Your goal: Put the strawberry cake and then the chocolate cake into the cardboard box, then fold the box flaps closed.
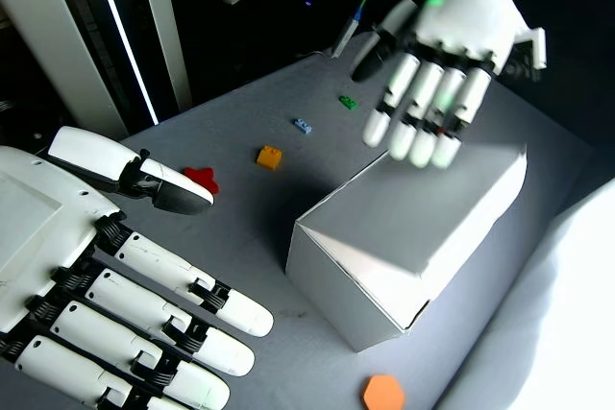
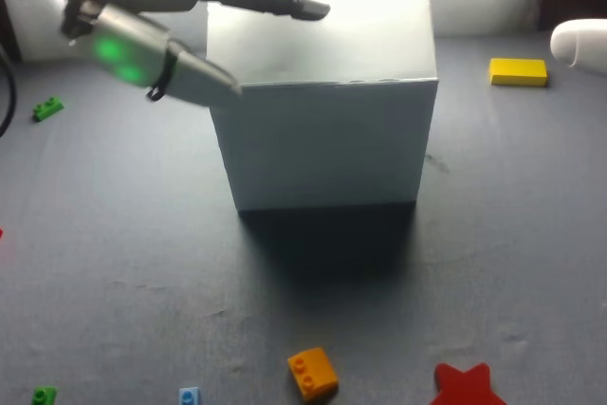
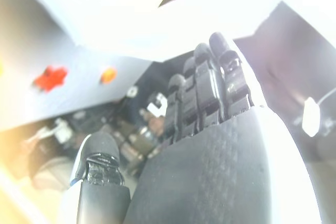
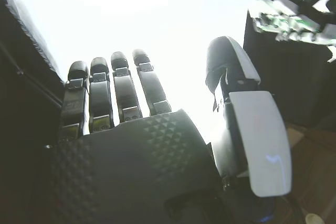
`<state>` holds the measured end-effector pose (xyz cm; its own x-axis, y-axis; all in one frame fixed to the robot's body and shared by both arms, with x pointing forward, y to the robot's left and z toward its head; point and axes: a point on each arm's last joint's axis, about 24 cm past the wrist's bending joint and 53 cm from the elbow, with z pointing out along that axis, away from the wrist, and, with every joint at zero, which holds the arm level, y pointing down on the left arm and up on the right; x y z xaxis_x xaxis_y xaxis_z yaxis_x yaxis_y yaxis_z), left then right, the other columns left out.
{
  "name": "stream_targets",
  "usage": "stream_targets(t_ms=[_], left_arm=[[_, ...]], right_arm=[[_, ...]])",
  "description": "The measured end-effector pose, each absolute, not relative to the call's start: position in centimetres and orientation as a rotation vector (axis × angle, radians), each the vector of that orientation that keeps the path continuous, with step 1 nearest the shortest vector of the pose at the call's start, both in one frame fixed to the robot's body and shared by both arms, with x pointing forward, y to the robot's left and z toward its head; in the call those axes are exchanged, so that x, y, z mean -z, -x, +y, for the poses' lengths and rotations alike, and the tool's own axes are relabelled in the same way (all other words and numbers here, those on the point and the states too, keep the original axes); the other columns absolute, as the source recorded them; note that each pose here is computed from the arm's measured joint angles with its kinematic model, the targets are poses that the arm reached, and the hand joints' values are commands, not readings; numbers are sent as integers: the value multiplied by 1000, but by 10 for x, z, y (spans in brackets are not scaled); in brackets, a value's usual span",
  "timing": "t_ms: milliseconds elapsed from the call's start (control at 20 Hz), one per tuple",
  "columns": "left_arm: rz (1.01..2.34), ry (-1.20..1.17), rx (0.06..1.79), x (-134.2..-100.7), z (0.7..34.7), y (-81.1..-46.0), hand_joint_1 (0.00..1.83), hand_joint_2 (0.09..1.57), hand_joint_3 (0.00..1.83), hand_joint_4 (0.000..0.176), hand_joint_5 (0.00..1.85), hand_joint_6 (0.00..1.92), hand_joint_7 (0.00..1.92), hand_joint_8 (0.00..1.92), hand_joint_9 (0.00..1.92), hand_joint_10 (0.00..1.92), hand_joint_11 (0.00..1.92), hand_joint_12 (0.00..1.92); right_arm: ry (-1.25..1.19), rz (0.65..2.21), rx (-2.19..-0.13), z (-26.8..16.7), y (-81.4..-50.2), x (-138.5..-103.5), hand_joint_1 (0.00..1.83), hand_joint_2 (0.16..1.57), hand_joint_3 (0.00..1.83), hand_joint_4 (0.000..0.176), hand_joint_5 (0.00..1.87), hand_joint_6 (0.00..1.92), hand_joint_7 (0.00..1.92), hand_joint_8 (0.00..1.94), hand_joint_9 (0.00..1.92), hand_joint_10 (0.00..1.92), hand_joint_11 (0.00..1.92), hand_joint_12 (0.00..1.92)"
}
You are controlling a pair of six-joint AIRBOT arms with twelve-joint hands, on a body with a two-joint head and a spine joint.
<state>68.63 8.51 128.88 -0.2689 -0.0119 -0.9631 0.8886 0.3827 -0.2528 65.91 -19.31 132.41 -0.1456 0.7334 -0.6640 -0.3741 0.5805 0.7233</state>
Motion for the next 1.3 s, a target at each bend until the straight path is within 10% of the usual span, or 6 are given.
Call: stream_targets(t_ms=[500, 900, 1300], left_arm=[[1690, -731, 1051, -1248, 85, -722, 0, 1254, 1, 40, 128, 0, 179, 0, 234, 0, 0, 810], [1630, -729, 1027, -1288, 105, -719, 1, 1260, 1, 42, 122, 0, 176, 0, 227, 0, 0, 817], [1666, -765, 1002, -1289, 150, -667, 0, 1254, 0, 43, 139, 2, 184, 0, 234, 2, 0, 820]], right_arm=[[-330, 1417, -989, -193, -660, -1322, 0, 1309, 2, 0, 58, 6, 10, 3, 8, 3, 0, 0], [-330, 1423, -983, -194, -660, -1320, 0, 1310, 3, 0, 53, 4, 18, 7, 14, 5, 0, 0], [-325, 1426, -980, -193, -660, -1319, 0, 1311, 2, 0, 38, 6, 0, 0, 3, 1, 0, 0]])
